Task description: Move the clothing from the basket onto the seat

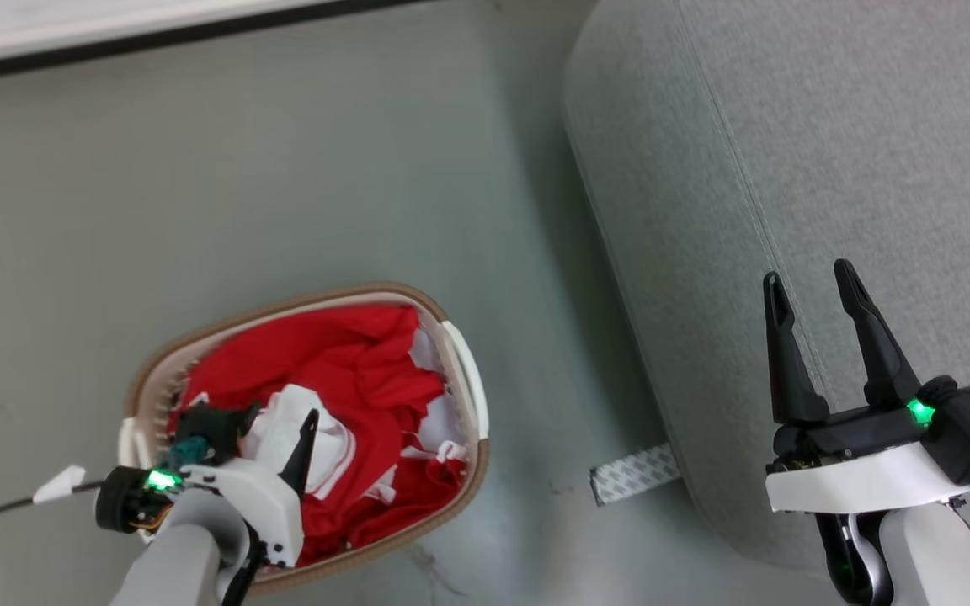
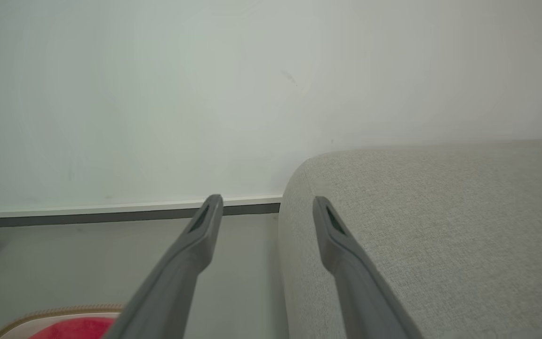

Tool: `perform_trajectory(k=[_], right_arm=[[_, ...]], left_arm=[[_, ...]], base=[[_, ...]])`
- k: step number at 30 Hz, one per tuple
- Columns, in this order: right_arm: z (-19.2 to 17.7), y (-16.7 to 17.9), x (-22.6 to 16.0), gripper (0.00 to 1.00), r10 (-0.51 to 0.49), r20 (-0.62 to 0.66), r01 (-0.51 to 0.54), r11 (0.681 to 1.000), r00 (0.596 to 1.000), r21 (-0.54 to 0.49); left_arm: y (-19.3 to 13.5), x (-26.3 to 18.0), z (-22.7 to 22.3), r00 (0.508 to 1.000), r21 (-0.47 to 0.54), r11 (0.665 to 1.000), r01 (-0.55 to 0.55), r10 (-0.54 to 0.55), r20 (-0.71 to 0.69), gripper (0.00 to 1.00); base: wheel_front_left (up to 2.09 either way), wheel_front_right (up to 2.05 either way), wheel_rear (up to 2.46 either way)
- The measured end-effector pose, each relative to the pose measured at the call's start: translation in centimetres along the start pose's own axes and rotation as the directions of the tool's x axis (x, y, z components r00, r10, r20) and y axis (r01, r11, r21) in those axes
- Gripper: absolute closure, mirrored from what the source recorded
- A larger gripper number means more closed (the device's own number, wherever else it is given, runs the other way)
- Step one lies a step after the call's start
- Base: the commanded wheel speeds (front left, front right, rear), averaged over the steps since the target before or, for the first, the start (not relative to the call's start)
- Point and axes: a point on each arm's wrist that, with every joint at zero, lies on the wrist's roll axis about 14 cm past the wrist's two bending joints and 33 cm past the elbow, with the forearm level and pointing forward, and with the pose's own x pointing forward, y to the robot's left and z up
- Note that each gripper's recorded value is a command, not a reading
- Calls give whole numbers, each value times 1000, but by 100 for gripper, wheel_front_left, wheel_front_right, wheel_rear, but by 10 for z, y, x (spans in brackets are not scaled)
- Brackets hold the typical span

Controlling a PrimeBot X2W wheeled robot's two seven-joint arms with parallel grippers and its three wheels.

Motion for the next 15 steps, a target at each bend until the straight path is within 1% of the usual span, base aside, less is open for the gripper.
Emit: perform_trajectory(k=[3, 7, 12, 15], right_arm=[[-5, -6, 1, 0, -18, -14, 17, 1000, 1000, -4], [-10, -16, 5, 0, -44, -27, 43, 999, 999, -16], [-22, -26, 8, 0, -71, -56, 70, 997, 996, -19], [-29, -30, 11, 0, -81, -75, 80, 997, 994, -23]], left_arm=[[-5, 14, -26, 994, -4, 999, 35, -35, -100, 0], [-8, 28, -58, 972, -24, 998, 64, -68, -223, 0], [-2, 43, -92, 930, -34, 996, 77, -84, -357, 0], [0, 49, -113, 891, -28, 995, 91, -94, -445, 0]], base=[[0, 0, 0], [0, 0, 0], [0, 0, 0], [0, 0, 0]])
